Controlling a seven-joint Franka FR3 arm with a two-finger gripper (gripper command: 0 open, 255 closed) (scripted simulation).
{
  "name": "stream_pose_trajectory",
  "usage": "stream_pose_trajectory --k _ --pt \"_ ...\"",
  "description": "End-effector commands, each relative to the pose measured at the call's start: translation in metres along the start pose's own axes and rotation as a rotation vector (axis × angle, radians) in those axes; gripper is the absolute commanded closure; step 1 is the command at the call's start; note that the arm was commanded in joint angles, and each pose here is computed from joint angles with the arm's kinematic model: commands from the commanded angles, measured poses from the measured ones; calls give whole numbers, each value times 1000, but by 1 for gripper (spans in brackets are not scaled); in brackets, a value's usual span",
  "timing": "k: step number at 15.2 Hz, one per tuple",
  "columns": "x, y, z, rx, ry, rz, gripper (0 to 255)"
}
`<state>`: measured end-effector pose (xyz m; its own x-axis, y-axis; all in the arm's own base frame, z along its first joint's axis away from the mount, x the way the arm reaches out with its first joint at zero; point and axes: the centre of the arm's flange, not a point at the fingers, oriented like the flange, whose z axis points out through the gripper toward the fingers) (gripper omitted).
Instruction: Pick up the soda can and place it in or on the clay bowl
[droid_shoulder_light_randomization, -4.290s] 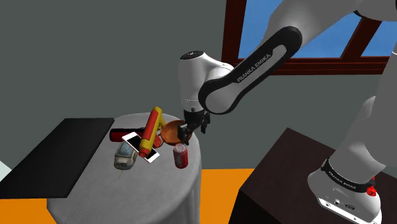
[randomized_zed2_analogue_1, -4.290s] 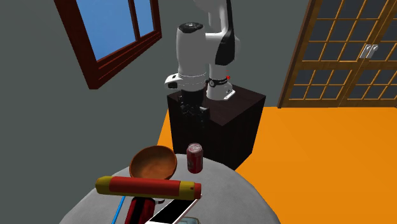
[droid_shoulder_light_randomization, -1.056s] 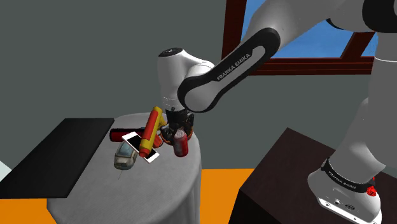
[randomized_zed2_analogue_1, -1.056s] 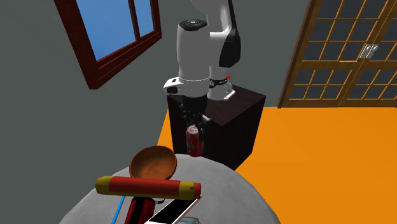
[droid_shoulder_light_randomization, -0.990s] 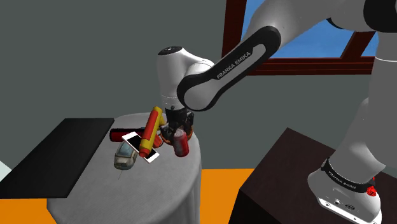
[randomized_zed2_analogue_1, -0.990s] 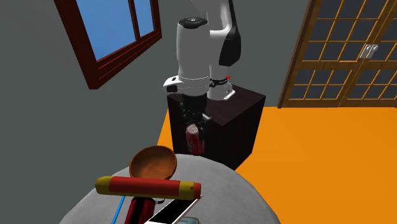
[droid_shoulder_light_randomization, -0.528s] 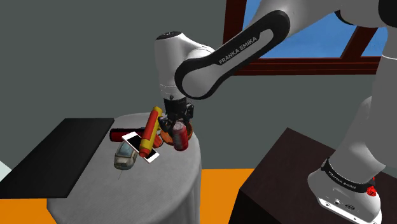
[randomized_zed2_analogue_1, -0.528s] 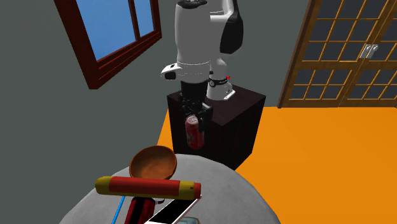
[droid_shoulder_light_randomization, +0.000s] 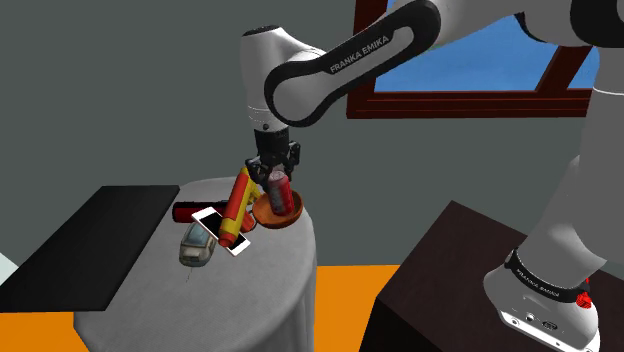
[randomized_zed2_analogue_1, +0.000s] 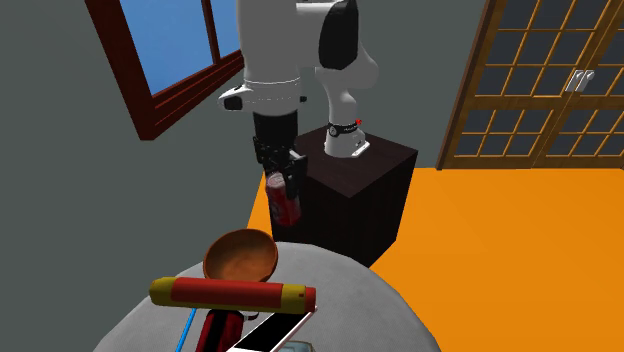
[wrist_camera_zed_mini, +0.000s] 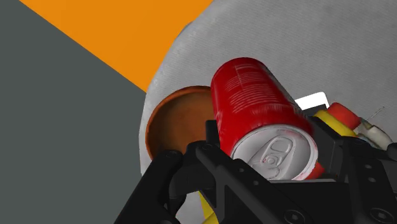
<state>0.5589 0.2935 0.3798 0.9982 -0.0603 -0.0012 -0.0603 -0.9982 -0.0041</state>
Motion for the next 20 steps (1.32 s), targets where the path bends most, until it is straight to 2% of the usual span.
stream_pose_trajectory --k 1,7,20 --pt "22 12 -5 0 0 0 255" --pt "88 50 -21 0 0 0 255" --pt "88 50 48 0 0 0 255"
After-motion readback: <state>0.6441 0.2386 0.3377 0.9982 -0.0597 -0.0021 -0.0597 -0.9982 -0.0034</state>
